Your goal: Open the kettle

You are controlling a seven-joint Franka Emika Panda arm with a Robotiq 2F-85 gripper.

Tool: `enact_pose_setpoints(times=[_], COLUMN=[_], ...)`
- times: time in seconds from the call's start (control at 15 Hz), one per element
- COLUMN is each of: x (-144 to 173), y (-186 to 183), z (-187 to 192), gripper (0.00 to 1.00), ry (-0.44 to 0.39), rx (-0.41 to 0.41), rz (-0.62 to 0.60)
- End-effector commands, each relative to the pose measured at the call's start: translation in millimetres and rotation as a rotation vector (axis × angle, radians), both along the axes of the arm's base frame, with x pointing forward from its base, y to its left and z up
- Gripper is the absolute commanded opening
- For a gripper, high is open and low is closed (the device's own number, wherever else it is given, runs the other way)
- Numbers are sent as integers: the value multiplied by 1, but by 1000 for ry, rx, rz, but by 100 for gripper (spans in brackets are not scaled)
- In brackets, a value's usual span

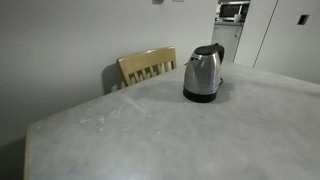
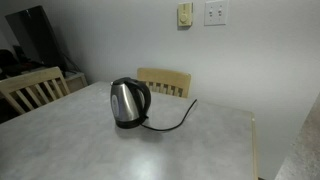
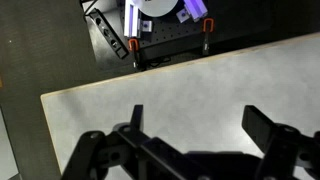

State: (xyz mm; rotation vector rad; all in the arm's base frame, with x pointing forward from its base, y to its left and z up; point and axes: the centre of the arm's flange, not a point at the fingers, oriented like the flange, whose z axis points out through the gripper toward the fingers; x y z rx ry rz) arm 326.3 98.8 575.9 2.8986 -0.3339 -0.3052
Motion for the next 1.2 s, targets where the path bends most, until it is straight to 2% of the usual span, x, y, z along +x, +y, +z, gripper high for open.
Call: enact_pose_setpoints(times=[0.0, 0.27, 0.67, 0.87, 1.13], x=[0, 18, 72, 102, 140], y=[0, -7, -43, -68, -92], z=[0, 12, 47, 58, 59], gripper=[100, 100, 100, 100, 100], ry=[0, -136, -370, -401, -385], rx=[0, 15, -7, 17, 56], rz=[0, 34, 63, 20, -20])
